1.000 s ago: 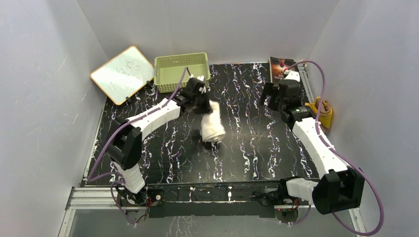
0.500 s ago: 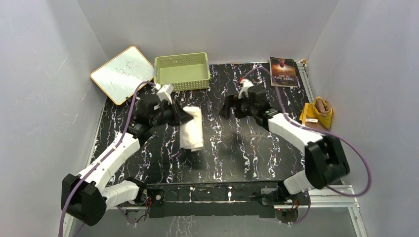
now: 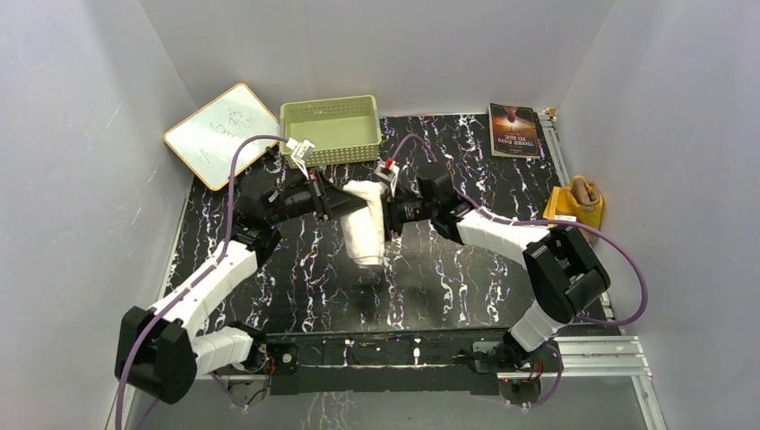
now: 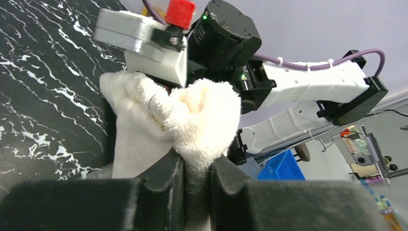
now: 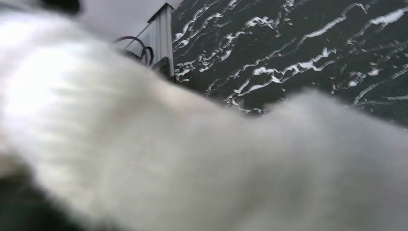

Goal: Roll the towels
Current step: Flatten out the towel at the center of the board.

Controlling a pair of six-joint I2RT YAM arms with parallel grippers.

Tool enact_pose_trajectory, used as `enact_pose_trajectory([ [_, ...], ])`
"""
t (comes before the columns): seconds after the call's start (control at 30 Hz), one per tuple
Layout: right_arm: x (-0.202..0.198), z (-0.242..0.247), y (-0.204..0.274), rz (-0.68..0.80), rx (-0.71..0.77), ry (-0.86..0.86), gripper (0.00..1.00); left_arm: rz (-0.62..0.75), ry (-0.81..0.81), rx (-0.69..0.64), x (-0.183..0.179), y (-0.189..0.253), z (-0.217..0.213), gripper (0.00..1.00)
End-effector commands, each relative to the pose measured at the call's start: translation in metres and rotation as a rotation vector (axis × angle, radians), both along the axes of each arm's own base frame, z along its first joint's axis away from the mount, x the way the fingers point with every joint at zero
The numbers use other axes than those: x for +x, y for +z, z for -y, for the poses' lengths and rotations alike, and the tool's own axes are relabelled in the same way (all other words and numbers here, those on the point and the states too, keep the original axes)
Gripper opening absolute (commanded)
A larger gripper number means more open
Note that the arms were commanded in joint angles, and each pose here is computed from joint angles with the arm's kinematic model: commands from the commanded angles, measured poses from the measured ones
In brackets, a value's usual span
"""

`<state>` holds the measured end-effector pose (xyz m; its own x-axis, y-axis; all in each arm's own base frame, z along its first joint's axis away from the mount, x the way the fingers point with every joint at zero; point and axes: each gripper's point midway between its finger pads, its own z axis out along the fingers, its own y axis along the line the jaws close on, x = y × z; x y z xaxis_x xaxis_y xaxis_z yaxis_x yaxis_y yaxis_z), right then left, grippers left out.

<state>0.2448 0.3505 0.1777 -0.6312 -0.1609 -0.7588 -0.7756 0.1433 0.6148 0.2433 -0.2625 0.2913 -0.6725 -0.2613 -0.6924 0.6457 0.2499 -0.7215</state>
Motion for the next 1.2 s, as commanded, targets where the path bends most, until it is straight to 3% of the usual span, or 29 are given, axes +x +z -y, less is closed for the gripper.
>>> enact_pose_trajectory([
  [0.0,-0.011,-0.006,0.072,0.119,0.158,0.111,0.01,0.079,-0.089,-0.09,-0.007,0.038,0.001,0.19],
  [0.07,0.007,0.002,0.074,0.145,0.087,0.005,0.0,0.044,0.021,-0.02,0.011,0.03,-0.017,0.39],
  [0.13,0.048,0.025,0.071,0.19,-0.058,-0.253,0.0,0.016,0.24,0.142,0.037,0.014,-0.048,0.83],
  [0.17,0.073,0.045,0.069,0.216,-0.158,-0.425,0.0,-0.004,0.383,0.24,0.051,0.011,-0.07,0.96],
  [0.23,0.12,0.097,0.071,0.223,-0.356,-0.805,0.0,-0.085,0.607,0.443,0.068,-0.011,-0.114,0.98],
  [0.3,0.131,0.115,0.077,0.25,-0.464,-0.948,0.0,-0.177,0.754,0.605,0.074,-0.033,-0.15,0.99],
  [0.33,0.126,0.097,0.084,0.305,-0.491,-0.898,0.0,-0.214,0.801,0.659,0.075,-0.042,-0.162,0.98],
  [0.43,0.076,0.012,0.086,0.472,-0.591,-0.51,0.0,-0.233,0.832,0.662,0.071,-0.048,-0.171,0.98],
  [0.47,0.085,0.018,0.092,0.484,-0.626,-0.561,0.0,-0.231,0.838,0.652,0.069,-0.047,-0.172,0.98],
  [0.53,0.141,0.092,0.12,0.386,-0.557,-0.91,0.0,-0.224,0.844,0.644,0.065,-0.043,-0.174,0.98],
  [0.57,0.159,0.124,0.135,0.273,-0.403,-0.999,0.0,-0.221,0.843,0.647,0.063,-0.042,-0.175,0.99],
  [0.6,0.16,0.124,0.155,0.247,-0.258,-0.943,0.0,-0.218,0.84,0.648,0.061,-0.042,-0.175,0.98],
  [0.63,0.142,0.092,0.169,0.328,-0.255,-0.797,0.0,-0.215,0.836,0.652,0.06,-0.043,-0.175,0.98],
  [0.7,0.073,0.004,0.165,0.589,-0.461,-0.432,0.0,-0.214,0.822,0.661,0.06,-0.045,-0.175,0.98],
  [0.73,0.059,-0.014,0.163,0.664,-0.559,-0.415,0.0,-0.208,0.811,0.667,0.06,-0.044,-0.174,0.98],
  [0.77,0.073,-0.004,0.174,0.677,-0.59,-0.548,0.0,-0.2,0.806,0.667,0.061,-0.042,-0.173,0.98],
  [0.8,0.102,0.023,0.191,0.622,-0.514,-0.685,0.0,-0.195,0.806,0.668,0.062,-0.039,-0.173,0.98],
  [0.87,0.152,0.107,0.228,0.406,-0.164,-0.88,0.0,-0.177,0.812,0.662,0.061,-0.033,-0.174,0.98],
  [0.9,0.157,0.138,0.235,0.385,-0.096,-0.936,0.0,-0.168,0.816,0.659,0.06,-0.031,-0.175,0.98],
  [0.93,0.16,0.133,0.239,0.441,-0.15,-0.94,0.0,-0.162,0.816,0.658,0.06,-0.03,-0.176,0.98],
  [1.0,0.118,0.036,0.213,0.589,-0.408,-0.738,0.0,-0.157,0.811,0.666,0.059,-0.03,-0.176,0.98],
  [1.03,0.103,0.017,0.198,0.619,-0.513,-0.669,0.0,-0.163,0.812,0.678,0.06,-0.032,-0.177,0.98],
  [1.1,0.106,0.012,0.187,0.576,-0.504,-0.642,0.0,-0.165,0.811,0.689,0.062,-0.032,-0.178,0.98],
  [1.17,0.129,0.051,0.211,0.515,-0.317,-0.784,0.0,-0.16,0.809,0.689,0.06,-0.029,-0.178,0.98],
])
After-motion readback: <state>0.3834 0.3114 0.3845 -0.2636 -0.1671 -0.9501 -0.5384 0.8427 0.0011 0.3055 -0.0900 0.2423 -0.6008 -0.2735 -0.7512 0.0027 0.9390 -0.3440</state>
